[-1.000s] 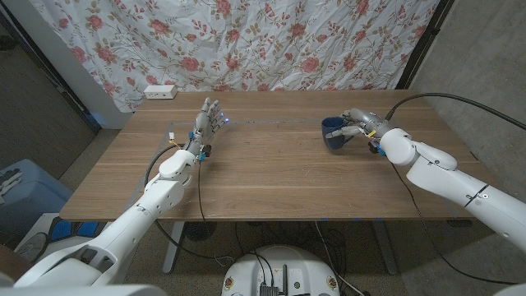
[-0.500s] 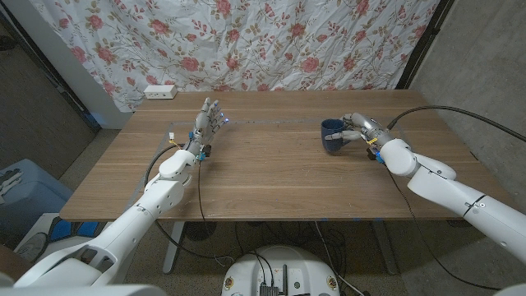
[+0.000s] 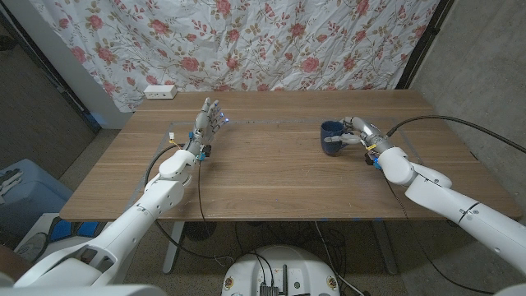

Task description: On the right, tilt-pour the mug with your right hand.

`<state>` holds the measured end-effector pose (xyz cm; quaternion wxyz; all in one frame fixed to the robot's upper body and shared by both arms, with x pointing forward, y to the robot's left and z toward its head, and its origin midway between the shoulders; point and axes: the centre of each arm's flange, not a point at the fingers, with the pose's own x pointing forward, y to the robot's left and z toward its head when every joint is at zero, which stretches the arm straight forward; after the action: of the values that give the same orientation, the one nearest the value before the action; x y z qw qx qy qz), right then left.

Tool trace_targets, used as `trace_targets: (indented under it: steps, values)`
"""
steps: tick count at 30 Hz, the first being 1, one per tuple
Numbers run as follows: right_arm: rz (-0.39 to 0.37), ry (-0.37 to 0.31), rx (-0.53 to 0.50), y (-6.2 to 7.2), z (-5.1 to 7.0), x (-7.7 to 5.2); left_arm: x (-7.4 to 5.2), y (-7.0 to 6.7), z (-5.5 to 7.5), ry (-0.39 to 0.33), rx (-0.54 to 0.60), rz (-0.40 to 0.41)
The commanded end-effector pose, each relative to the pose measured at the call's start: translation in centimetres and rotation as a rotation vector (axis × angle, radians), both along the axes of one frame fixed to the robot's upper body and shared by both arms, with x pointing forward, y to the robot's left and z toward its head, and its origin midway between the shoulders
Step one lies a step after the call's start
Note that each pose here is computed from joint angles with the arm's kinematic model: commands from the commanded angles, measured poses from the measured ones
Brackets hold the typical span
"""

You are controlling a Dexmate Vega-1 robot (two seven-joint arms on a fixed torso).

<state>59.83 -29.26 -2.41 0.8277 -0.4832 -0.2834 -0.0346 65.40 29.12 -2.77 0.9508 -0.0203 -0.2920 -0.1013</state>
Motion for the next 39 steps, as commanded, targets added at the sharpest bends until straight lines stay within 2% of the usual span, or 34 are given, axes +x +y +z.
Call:
trace_targets:
  steps: [1, 14, 39]
  values:
    - [-0.009, -0.02, 0.021, 0.1, -1.6, 0.6, 0.0, 0.0, 0.0, 0.0, 0.0, -0.001]
    - [-0.025, -0.035, 0.038, -0.1, -2.5, 0.7, 0.0, 0.0, 0.0, 0.0, 0.001, 0.0]
    - [-0.021, 0.043, 0.037, -0.6, -2.7, 0.2, 0.0, 0.0, 0.0, 0.0, 0.0, 0.0]
